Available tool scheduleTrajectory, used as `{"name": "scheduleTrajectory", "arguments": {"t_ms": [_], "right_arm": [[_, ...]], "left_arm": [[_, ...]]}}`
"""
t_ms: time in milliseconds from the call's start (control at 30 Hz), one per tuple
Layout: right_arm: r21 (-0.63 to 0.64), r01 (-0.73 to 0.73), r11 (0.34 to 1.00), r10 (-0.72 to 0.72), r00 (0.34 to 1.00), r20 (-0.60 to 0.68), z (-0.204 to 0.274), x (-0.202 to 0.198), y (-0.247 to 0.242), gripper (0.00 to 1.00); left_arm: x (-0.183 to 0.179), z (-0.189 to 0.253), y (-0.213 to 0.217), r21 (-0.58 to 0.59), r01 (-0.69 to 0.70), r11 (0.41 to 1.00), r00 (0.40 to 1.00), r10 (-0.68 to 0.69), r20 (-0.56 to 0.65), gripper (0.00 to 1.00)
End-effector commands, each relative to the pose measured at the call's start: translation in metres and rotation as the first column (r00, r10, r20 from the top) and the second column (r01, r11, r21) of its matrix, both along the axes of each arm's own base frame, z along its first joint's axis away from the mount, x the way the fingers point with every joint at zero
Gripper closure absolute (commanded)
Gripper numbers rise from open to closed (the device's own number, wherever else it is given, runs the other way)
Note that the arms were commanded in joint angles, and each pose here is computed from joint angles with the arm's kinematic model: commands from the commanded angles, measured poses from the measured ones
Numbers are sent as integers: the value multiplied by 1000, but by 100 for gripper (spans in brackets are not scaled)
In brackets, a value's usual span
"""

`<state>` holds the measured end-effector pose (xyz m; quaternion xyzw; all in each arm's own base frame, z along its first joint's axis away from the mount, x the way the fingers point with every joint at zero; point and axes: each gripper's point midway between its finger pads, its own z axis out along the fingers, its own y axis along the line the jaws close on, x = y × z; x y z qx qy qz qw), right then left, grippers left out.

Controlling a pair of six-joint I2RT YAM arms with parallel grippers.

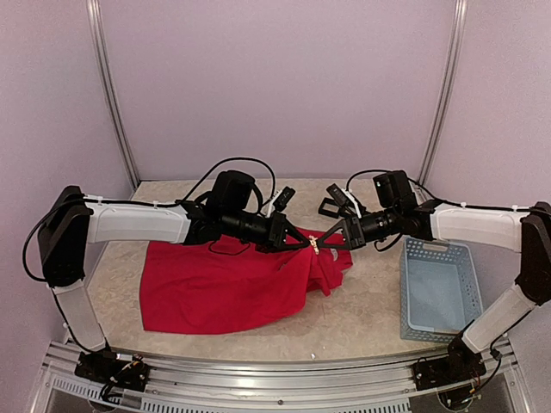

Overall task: Remove the brooch from the garment
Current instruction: Pass from the left arm to the right

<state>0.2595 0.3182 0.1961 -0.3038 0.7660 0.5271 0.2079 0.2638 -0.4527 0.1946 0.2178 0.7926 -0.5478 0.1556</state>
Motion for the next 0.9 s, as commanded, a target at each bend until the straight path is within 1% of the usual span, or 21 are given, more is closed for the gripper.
{"name": "scheduleTrajectory", "arguments": {"t_ms": [0, 67, 100, 133, 167, 200, 233, 333, 533, 700, 767, 867], "right_arm": [[-20, 38, 999, -36, 994, 106, 11, 6, 1, 100], [-36, 61, 997, -56, 989, 136, 12, 7, -2, 100], [-45, 73, 996, -65, 987, 147, 11, 8, -4, 100], [-54, 84, 995, -75, 985, 158, 11, 8, -5, 100], [-66, 99, 993, -86, 980, 179, 11, 9, -6, 100], [-80, 116, 990, -97, 974, 207, 12, 10, -8, 100], [-92, 131, 987, -106, 966, 237, 15, 10, -9, 100], [-112, 178, 978, -137, 943, 305, 23, 13, -13, 100], [-140, 238, 961, -175, 918, 357, 26, 17, -23, 100], [-119, 283, 952, -220, 899, 378, 32, 22, -26, 100], [-109, 300, 948, -237, 891, 387, 36, 24, -27, 100], [-103, 320, 942, -255, 879, 402, 41, 27, -28, 100]], "left_arm": [[-2, 26, -6, -38, 12, 999, 999, -10, 44, 82], [-2, 25, -5, -30, 2, 1000, 999, 0, 48, 70], [-2, 26, -4, -28, -5, 1000, 999, 6, 54, 60], [-1, 25, -4, -22, -13, 1000, 998, 14, 57, 47], [-2, 24, -3, -13, -20, 1000, 998, 21, 63, 38], [-2, 25, -2, -4, -28, 1000, 997, 28, 72, 31], [-1, 24, -2, 8, -36, 999, 996, 36, 82, 27], [-1, 21, -1, 35, -52, 998, 995, 48, 93, 22], [4, 25, 8, 38, -127, 991, 984, 121, 134, 14], [3, 33, 10, 20, -122, 992, 984, 118, 133, 14], [2, 34, 4, 31, -111, 993, 984, 106, 142, 14], [2, 26, -4, 83, -99, 992, 985, 86, 150, 14]]}}
